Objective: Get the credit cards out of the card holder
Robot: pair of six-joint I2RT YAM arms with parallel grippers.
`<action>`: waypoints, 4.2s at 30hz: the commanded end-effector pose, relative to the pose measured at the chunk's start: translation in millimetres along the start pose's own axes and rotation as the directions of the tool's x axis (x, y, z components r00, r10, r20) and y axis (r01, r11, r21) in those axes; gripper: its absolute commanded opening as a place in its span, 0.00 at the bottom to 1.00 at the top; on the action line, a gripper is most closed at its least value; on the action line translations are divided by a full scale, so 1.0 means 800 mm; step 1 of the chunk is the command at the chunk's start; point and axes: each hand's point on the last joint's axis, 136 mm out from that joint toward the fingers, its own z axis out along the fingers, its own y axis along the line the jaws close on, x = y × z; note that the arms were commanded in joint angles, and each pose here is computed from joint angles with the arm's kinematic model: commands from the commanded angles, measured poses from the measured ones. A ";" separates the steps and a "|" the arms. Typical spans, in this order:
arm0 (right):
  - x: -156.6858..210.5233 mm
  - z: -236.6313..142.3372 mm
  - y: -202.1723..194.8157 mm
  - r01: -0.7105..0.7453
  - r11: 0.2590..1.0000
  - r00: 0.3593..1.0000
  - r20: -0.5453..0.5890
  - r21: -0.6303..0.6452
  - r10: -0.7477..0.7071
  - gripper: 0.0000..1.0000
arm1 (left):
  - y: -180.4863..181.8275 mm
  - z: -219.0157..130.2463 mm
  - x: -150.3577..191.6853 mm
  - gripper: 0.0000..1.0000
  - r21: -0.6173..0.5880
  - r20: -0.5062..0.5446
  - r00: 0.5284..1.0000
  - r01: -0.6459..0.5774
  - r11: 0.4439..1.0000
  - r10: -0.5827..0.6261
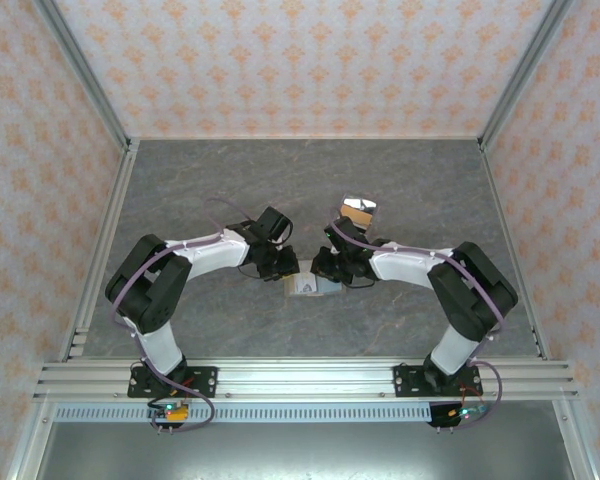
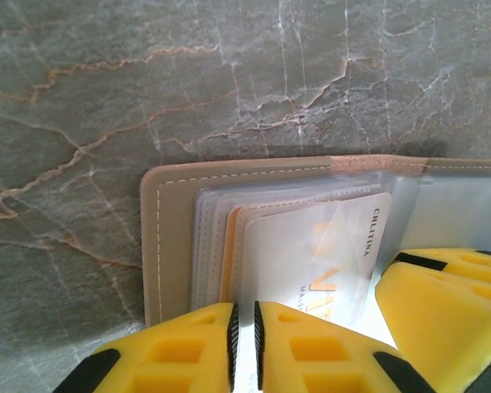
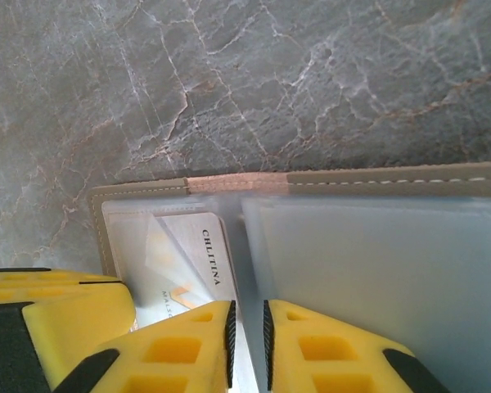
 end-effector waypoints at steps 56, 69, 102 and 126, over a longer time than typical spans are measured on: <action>0.008 0.009 0.015 0.026 0.967 0.998 -0.048 -0.252 -0.039 0.21 | 0.031 0.027 0.010 0.13 -0.091 -0.038 0.998 0.051 0.995 -0.055; 0.005 -0.006 0.025 0.072 0.951 0.997 -0.007 -0.300 -0.078 0.07 | 0.021 0.014 0.005 0.11 -0.082 -0.023 0.999 0.027 0.996 -0.029; 0.000 -0.004 -0.017 0.022 0.982 0.999 0.036 -0.185 -0.016 0.07 | -0.027 -0.009 0.008 0.13 0.013 0.021 0.998 -0.066 0.998 0.065; -0.001 0.009 -0.009 -0.022 0.972 1.000 0.016 -0.235 0.027 0.15 | 0.023 0.018 0.017 0.11 -0.130 -0.018 1.000 -0.023 0.991 0.021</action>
